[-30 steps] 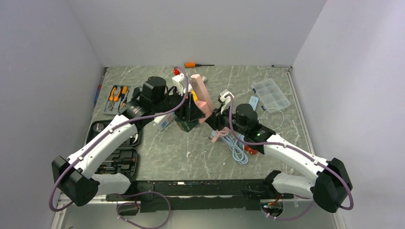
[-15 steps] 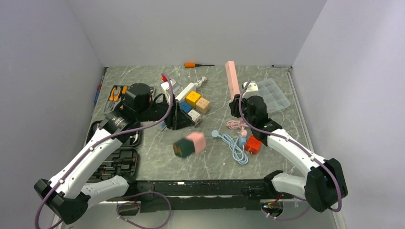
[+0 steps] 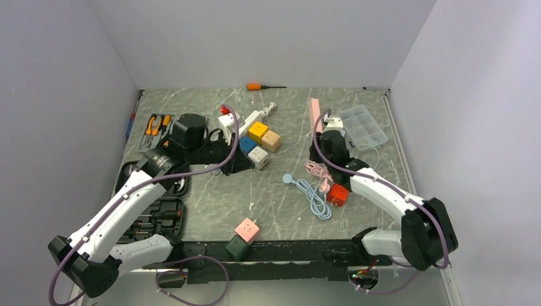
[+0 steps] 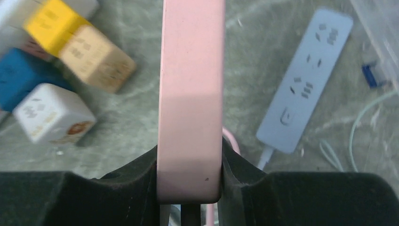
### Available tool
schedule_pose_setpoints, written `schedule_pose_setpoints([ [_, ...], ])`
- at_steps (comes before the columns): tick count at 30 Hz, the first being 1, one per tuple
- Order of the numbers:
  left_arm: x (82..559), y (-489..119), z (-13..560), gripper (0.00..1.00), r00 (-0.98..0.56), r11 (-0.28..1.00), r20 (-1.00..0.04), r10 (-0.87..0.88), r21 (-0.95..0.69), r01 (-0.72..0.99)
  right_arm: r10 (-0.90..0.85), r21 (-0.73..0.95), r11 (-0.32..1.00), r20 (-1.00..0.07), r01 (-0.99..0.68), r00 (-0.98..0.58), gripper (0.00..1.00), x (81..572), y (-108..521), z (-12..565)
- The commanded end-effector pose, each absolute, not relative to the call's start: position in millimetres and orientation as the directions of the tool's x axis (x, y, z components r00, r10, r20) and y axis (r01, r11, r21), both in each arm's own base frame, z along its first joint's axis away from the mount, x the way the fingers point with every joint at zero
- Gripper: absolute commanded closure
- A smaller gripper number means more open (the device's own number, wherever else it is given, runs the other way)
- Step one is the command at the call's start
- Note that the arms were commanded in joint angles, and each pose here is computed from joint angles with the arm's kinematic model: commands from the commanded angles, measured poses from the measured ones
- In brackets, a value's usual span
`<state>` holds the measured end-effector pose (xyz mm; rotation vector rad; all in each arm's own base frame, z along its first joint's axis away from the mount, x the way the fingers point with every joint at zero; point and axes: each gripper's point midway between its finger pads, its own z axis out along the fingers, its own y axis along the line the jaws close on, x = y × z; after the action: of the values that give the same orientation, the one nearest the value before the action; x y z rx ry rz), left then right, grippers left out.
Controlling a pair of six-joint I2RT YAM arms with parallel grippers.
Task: Pull the plug off the socket
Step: Place the socket at the center of the board.
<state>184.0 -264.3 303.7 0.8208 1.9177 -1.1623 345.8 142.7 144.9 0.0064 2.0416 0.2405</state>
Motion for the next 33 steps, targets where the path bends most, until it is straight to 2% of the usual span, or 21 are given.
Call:
schedule_pose_setpoints([
  [1, 213, -244, 294, 0.86, -0.466, 0.528, -0.847, 0.257, -0.28, 0.802, 0.153, 0.123, 0.988, -0.755, 0.091, -0.637, 1.0, 329, 122, 86],
  [3, 226, -233, 284, 0.7, -0.512, 0.574, -0.8, 0.313, -0.27, 0.773, 0.167, 0.111, 0.986, -0.719, 0.126, -0.675, 0.94, 323, 119, 68],
  [4, 234, -227, 280, 0.66, -0.541, 0.599, -0.775, 0.326, -0.274, 0.753, 0.165, 0.095, 0.986, -0.704, 0.138, -0.691, 0.93, 321, 117, 61],
  [6, 252, -215, 274, 0.63, -0.597, 0.653, -0.736, 0.32, -0.284, 0.701, 0.165, 0.063, 0.984, -0.681, 0.168, -0.714, 0.92, 321, 112, 51],
  [8, 268, -203, 270, 0.52, -0.642, 0.695, -0.705, 0.303, -0.297, 0.654, 0.172, 0.043, 0.98, -0.661, 0.193, -0.73, 0.87, 326, 107, 45],
  [9, 274, -200, 267, 0.49, -0.641, 0.694, -0.697, 0.322, -0.287, 0.66, 0.185, 0.041, 0.977, -0.654, 0.21, -0.734, 0.81, 329, 105, 42],
  [11, 281, -195, 272, 0.43, -0.642, 0.702, -0.691, 0.331, -0.274, 0.657, 0.213, 0.049, 0.97, -0.64, 0.238, -0.739, 0.58, 338, 102, 40],
  [14, 286, -189, 274, 0.32, -0.631, 0.715, -0.691, 0.352, -0.236, 0.658, 0.238, 0.059, 0.963, -0.642, 0.262, -0.729, 0.36, 350, 97, 48],
  [18, 282, -182, 274, 0.02, -0.609, 0.694, -0.682, 0.405, -0.205, 0.691, 0.233, 0.039, 0.96, -0.661, 0.277, -0.714, 0.14, 361, 94, 67],
  [22, 282, -168, 269, 0.01, -0.632, 0.691, -0.641, 0.436, -0.212, 0.691, 0.214, 0.035, 0.963, -0.703, 0.267, -0.678, 0.05, 360, 93, 96],
  [26, 292, -151, 260, 0.01, -0.685, 0.713, -0.581, 0.439, -0.239, 0.66, 0.15, 0.001, 0.974, -0.755, 0.227, -0.639, 0.0, 347, 102, 132],
  [29, 294, -141, 255, 0.01, -0.705, 0.716, -0.548, 0.45, -0.25, 0.651, 0.075, -0.024, 0.988, -0.791, 0.153, -0.607, 0.02, 333, 124, 161],
  [31, 293, -137, 251, 0.01, -0.706, 0.713, -0.538, 0.461, -0.249, 0.656, 0.023, -0.006, 0.999, -0.809, 0.048, -0.587, 0.07, 316, 154, 177],
  [33, 290, -135, 249, 0.01, -0.702, 0.703, -0.537, 0.468, -0.256, 0.663, -0.029, 0.019, 0.997, -0.81, -0.076, -0.586, 0.08, 294, 186, 182],
])
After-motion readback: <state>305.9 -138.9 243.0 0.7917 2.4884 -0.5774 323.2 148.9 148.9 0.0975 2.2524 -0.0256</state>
